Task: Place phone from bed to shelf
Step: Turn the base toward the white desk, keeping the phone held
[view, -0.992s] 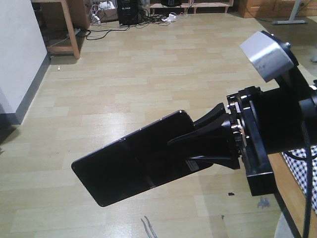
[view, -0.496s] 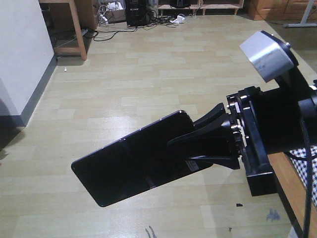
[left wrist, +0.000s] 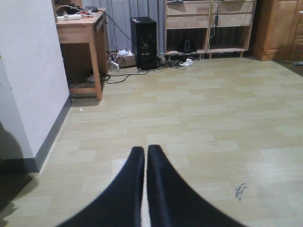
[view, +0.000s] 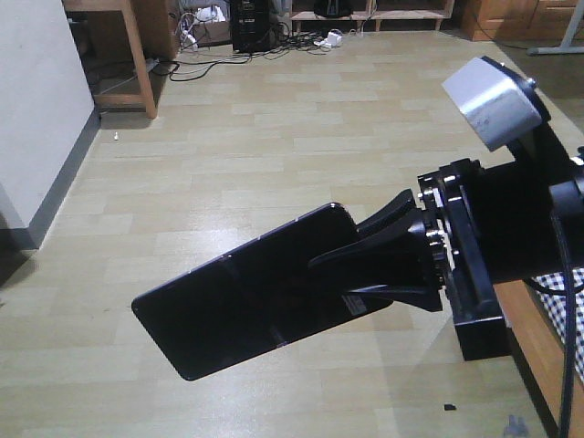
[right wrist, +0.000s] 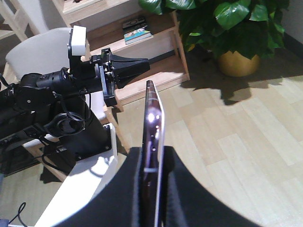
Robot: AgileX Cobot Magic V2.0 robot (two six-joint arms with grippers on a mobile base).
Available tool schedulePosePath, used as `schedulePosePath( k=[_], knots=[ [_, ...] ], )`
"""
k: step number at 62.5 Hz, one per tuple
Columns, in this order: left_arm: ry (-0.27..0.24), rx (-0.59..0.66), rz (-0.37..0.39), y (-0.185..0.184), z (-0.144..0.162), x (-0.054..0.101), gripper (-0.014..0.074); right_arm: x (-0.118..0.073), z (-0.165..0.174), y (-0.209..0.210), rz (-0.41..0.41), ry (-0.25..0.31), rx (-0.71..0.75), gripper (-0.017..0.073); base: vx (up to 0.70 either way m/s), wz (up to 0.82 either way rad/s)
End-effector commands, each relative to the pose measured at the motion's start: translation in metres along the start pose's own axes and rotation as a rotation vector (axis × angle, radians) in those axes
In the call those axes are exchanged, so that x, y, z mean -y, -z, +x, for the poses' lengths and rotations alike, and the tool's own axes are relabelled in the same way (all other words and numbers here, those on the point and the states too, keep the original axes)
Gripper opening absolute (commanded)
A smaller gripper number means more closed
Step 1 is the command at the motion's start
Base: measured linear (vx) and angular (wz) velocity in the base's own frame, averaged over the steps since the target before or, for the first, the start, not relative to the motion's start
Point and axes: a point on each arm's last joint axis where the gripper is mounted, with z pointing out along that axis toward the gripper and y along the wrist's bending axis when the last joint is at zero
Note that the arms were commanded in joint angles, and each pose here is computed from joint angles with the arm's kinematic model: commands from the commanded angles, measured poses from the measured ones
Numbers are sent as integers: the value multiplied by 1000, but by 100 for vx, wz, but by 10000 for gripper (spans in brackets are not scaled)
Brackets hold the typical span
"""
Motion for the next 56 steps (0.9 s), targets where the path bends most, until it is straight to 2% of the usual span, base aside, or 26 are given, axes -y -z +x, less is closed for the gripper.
schedulePosePath(
  k=[1,56],
  knots=[
    [9,72,-5,1,-6,-1,1,-17,-12,7,-90,12,72,-4,21,1],
    [9,72,-5,1,-6,-1,1,-17,-12,7,-89,12,73,-4,27,2]
  ],
)
